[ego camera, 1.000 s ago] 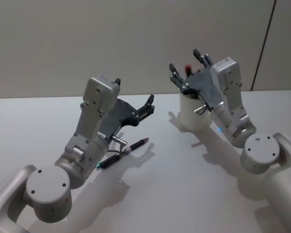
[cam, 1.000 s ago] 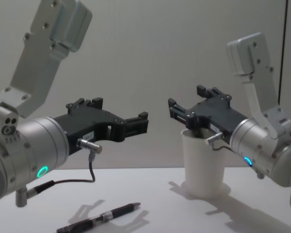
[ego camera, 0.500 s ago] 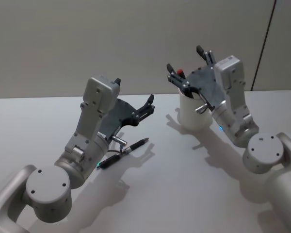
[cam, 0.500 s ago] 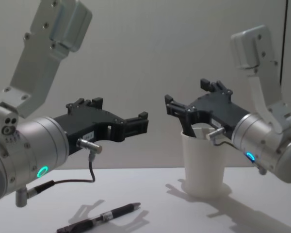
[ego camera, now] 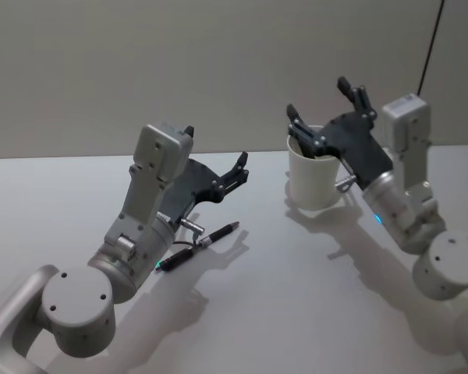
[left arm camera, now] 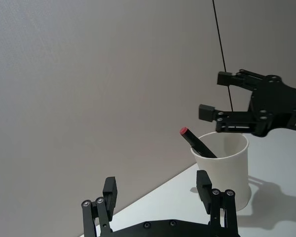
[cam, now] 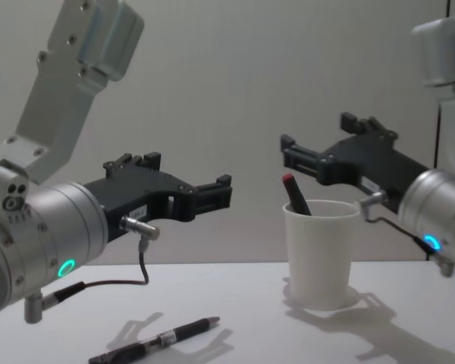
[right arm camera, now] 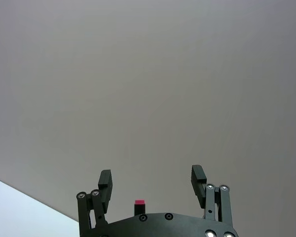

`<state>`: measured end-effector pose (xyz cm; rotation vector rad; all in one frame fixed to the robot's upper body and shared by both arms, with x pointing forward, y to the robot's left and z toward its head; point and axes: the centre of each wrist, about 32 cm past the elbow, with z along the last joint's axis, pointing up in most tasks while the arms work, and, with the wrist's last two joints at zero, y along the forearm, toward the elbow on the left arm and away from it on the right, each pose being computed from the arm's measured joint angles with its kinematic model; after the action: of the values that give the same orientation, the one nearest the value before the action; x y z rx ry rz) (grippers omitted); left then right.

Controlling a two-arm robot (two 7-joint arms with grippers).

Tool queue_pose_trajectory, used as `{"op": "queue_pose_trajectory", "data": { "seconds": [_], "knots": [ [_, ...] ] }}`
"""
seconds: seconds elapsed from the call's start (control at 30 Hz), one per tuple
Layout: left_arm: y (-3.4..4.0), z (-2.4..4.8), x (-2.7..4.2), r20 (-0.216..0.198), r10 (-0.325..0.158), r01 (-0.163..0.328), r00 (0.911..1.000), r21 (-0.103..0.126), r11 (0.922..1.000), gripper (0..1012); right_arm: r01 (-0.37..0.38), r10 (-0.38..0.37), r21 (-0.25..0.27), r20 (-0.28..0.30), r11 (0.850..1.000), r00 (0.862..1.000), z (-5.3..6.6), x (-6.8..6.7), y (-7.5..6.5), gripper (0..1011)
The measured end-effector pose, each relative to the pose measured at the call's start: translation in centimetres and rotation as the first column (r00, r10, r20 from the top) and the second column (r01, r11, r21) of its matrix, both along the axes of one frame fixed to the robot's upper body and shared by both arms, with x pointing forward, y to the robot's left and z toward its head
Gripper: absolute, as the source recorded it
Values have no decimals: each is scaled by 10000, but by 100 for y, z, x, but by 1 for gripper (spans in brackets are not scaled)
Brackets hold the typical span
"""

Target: Place the pen into the pen holder.

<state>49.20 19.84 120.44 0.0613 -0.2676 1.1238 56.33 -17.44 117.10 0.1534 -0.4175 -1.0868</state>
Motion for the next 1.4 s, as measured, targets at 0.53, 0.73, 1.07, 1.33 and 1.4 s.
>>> {"op": "queue_pose_trajectory", "data": {
  "seconds": [0.53, 0.73, 1.07, 1.33, 1.4],
  "knots": [
    [0, 0, 0, 1, -1, 1, 10000, -1, 10000, 1001, 714, -704, 155, -573, 9973, 9959, -7, -364, -195, 1002],
    [0, 0, 0, 1, 0, 0, 10000, -2, 10000, 1001, 857, -832, 254, -868, 9960, 9927, 1, -452, -262, 1002],
    [0, 0, 0, 0, -1, 1, 10000, -1, 10000, 1001, 1154, -1062, 472, -1652, 9922, 9805, 33, -682, -412, 1002],
    [0, 0, 0, 0, -1, 1, 10000, -1, 10000, 1001, 1314, -1130, 615, -2418, 9894, 9637, 86, -915, -525, 1002],
    [-1, 0, 0, 0, 0, 0, 10000, -1, 10000, 1001, 1346, -1134, 642, -2629, 9888, 9581, 104, -981, -552, 1002]
  ]
}}
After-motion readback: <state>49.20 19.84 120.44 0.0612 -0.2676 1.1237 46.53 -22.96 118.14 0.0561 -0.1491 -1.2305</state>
